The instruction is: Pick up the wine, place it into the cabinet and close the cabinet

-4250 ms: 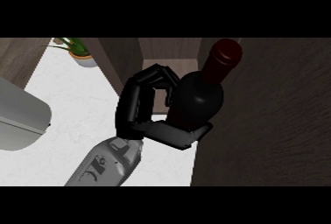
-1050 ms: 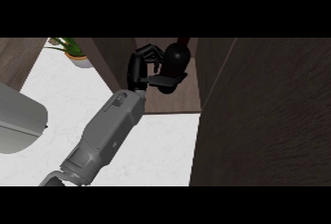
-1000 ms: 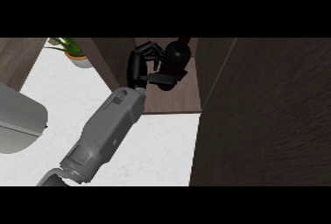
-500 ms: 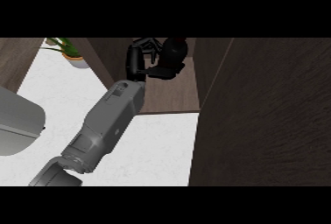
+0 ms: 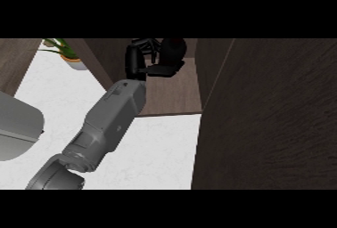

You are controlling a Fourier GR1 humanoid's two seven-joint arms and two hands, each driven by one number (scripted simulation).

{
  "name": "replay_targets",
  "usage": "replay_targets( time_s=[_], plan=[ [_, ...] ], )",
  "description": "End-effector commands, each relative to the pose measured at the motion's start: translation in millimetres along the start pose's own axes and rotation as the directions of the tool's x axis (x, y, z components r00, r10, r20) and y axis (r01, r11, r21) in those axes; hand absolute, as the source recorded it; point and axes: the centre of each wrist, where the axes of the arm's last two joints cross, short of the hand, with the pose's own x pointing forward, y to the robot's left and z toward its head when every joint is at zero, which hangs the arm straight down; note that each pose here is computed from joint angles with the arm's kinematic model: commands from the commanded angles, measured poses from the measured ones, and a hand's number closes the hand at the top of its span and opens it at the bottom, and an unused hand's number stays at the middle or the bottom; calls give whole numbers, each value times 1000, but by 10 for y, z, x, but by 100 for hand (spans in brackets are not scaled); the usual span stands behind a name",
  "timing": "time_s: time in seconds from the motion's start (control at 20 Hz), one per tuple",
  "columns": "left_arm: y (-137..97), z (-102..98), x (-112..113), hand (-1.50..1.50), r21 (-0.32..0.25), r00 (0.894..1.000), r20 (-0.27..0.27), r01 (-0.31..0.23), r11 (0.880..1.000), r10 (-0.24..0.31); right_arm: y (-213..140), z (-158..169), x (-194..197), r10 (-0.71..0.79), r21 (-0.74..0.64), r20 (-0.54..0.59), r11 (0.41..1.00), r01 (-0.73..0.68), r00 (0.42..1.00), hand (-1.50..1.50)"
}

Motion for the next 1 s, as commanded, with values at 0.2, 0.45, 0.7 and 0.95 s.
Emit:
replay_targets(
  time_s=[0.2, 0.45, 0.7, 0.95],
  plan=[
    [50, 29, -75, 150, 53, 997, -48, -65, 996, 67, -28, 194, 92, -10, 8, 15, 1000, 10, 1000, -150],
    [135, 100, -185, 150, 53, 999, -38, -35, 998, 37, 1, 22, 128, -10, 21, 18, 1000, 10, 1000, -150],
    [60, 50, -114, 150, 52, 998, -54, 18, 999, -15, 17, -20, -4, -10, 14, 34, 1000, 9, 999, -150],
    [94, 96, -175, -150, 66, 996, -54, 81, 995, -77, -72, 83, 58, -13, 23, 53, 1000, 12, 999, -150]
  ],
)
